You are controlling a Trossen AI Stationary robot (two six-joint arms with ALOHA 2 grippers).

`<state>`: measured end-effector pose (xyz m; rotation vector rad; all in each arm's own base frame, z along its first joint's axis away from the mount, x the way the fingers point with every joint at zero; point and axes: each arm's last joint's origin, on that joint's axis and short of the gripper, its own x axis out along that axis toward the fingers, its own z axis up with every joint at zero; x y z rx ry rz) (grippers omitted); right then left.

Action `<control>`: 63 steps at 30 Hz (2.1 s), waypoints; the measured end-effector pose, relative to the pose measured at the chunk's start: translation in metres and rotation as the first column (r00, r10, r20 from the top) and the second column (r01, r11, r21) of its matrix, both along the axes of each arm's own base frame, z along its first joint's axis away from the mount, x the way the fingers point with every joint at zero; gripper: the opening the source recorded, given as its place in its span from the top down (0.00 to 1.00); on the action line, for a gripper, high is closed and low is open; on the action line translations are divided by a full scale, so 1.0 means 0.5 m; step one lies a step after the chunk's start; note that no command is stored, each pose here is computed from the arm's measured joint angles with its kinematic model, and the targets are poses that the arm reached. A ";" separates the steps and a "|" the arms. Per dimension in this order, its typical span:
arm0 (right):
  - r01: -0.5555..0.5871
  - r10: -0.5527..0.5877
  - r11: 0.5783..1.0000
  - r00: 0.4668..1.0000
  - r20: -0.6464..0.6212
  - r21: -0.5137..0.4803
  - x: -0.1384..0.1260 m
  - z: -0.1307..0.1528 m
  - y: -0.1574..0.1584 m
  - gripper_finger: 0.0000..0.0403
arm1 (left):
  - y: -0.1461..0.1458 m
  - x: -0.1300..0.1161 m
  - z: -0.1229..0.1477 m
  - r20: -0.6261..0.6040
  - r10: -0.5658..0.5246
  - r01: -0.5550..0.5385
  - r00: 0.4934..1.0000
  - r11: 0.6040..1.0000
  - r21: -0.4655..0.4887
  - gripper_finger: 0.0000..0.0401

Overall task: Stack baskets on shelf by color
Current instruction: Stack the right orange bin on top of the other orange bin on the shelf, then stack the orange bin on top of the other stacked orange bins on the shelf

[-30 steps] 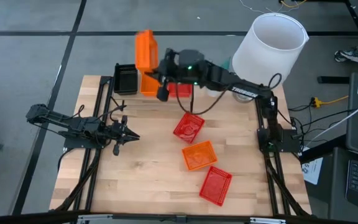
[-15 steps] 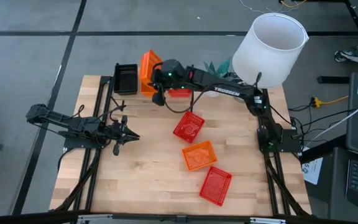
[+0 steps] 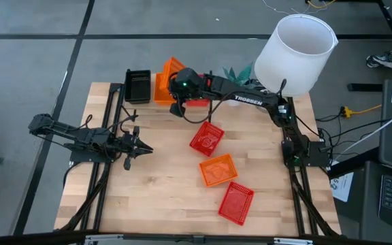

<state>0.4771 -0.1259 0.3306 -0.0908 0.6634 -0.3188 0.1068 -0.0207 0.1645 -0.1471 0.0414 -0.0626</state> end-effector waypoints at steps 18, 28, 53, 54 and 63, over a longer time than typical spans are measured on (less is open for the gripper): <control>-0.050 0.050 0.999 0.999 -0.003 0.002 0.001 0.000 0.003 0.82 | 0.000 0.000 0.000 0.000 0.000 0.000 1.000 1.000 0.000 0.90; -0.047 0.047 0.999 0.996 0.070 -0.003 0.006 0.027 0.011 0.67 | 0.000 0.000 0.000 0.000 0.000 0.000 1.000 1.000 0.000 0.90; 0.531 -0.338 0.736 0.826 -0.450 0.421 -0.133 -0.155 0.535 0.67 | 0.000 0.000 0.000 0.000 0.000 0.000 1.000 1.000 0.000 0.90; 0.572 -0.381 0.709 0.803 -0.458 0.413 -0.139 -0.171 0.540 0.67 | 0.000 0.000 0.000 0.000 0.000 0.000 1.000 1.000 0.000 0.90; 0.628 -0.464 0.584 0.778 -0.423 0.515 -0.143 -0.252 0.570 0.67 | 0.000 0.000 0.000 0.000 0.000 0.000 1.000 1.000 0.000 0.90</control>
